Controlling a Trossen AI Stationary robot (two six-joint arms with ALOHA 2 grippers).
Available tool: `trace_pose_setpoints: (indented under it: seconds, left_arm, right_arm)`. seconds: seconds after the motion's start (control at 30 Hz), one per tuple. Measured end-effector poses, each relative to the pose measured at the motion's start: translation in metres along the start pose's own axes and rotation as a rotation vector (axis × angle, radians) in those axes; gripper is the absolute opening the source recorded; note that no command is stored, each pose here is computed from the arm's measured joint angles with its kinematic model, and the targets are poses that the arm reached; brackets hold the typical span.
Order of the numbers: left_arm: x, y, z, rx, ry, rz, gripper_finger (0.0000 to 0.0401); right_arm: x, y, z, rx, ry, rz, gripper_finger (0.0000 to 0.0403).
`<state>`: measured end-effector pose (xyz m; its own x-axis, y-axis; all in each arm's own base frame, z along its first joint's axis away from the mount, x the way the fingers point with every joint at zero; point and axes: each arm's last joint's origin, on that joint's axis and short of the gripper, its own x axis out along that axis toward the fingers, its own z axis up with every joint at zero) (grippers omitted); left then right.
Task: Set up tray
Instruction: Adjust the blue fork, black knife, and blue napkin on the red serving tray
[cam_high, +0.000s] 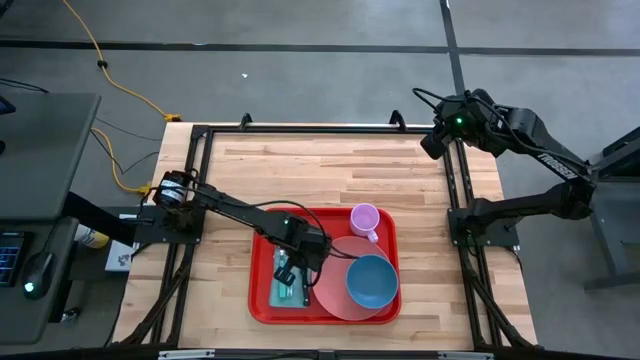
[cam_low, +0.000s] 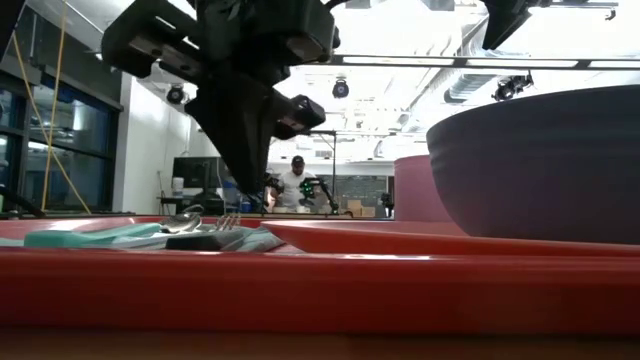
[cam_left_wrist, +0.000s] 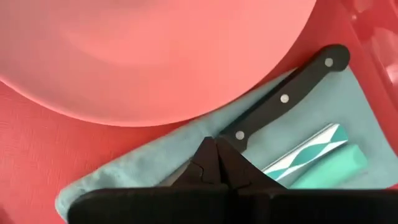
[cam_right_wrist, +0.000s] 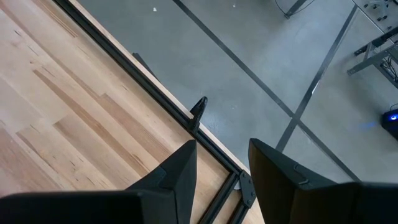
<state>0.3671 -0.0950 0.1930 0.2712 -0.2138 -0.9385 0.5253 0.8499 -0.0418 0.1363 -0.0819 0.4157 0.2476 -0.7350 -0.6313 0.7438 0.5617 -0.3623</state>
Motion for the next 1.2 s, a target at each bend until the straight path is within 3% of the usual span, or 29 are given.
trace_pose_setpoints:
  seconds: [0.33, 0.63, 0.87, 1.2]
  left_arm:
    - [0.002, -0.001, 0.000, 0.070, -0.013, -0.021, 0.0008]
    - [0.013, -0.034, 0.013, 0.201, -0.054, -0.046, 0.0008]
    - [0.023, -0.042, 0.022, 0.189, -0.093, 0.017, 0.0008]
    - [0.025, -0.056, 0.028, 0.171, -0.135, 0.018, 0.0008]
  right_arm:
    - [0.000, -0.001, -0.001, -0.006, 0.006, -0.028, 0.0124]
    - [0.000, -0.001, -0.001, 0.049, 0.011, -0.017, 0.0124]
    - [0.000, 0.000, -0.003, 0.099, 0.026, -0.003, 0.0124]
    - [0.000, -0.001, -0.008, 0.104, 0.069, -0.011, 0.0124]
